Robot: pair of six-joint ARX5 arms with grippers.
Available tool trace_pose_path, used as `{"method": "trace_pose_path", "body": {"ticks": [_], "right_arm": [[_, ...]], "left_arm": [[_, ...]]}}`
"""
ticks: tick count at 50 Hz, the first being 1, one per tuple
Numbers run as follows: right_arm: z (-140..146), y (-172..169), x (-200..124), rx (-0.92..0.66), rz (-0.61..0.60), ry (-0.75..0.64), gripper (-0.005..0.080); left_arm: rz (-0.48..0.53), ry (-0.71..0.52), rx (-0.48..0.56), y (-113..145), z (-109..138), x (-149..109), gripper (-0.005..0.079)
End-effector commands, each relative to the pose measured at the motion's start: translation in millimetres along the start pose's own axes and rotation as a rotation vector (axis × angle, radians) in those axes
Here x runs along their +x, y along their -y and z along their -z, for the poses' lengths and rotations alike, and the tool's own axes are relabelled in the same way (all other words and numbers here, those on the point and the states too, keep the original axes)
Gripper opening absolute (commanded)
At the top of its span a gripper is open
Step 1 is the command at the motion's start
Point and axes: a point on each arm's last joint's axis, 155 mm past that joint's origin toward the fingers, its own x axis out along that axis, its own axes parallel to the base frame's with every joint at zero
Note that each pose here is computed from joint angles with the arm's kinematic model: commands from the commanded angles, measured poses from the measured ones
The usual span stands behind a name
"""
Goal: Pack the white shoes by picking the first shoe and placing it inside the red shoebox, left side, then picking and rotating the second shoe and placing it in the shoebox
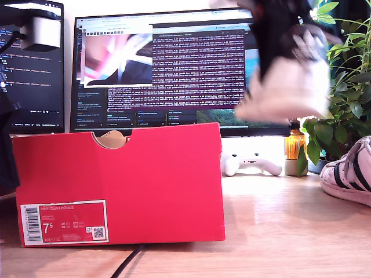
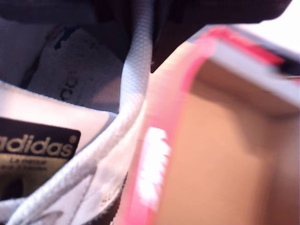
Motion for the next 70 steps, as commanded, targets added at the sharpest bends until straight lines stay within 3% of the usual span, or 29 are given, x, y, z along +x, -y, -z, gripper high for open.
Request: {"method": "trace_pose_path", "body": {"ticks": [1,16,28,38,70], "right_arm": [[-7.2,-19.3,-18.3,-0.019,-0.052,0.072,-0.0013],[-22.8,-83.9,-20.5,-0.014,-0.238,0.149,-0.0013],[-32.7,-121.9,-24.9,-0.032,-0.32,0.215,-0.0013],[-42.1,-137.7,-17.3,-0.006,-0.357,0.232,-0.0013],[-48.8,-172.2,50.0,-0.021,-0.434,0.132,-0.0013]], "left_arm": [[0.004,-0.008,0.008,1.7,1.5,3.3,-0.0019],[0.002,0.001,0.008,1.2,-0.7,3.4,-0.0019],[0.002,0.0,0.008,1.2,-0.6,3.4,-0.0019],[0.002,0.0,0.008,1.2,-0.6,3.4,-0.0019],[0.01,-0.056,0.014,3.4,13.6,2.9,-0.0019]]}}
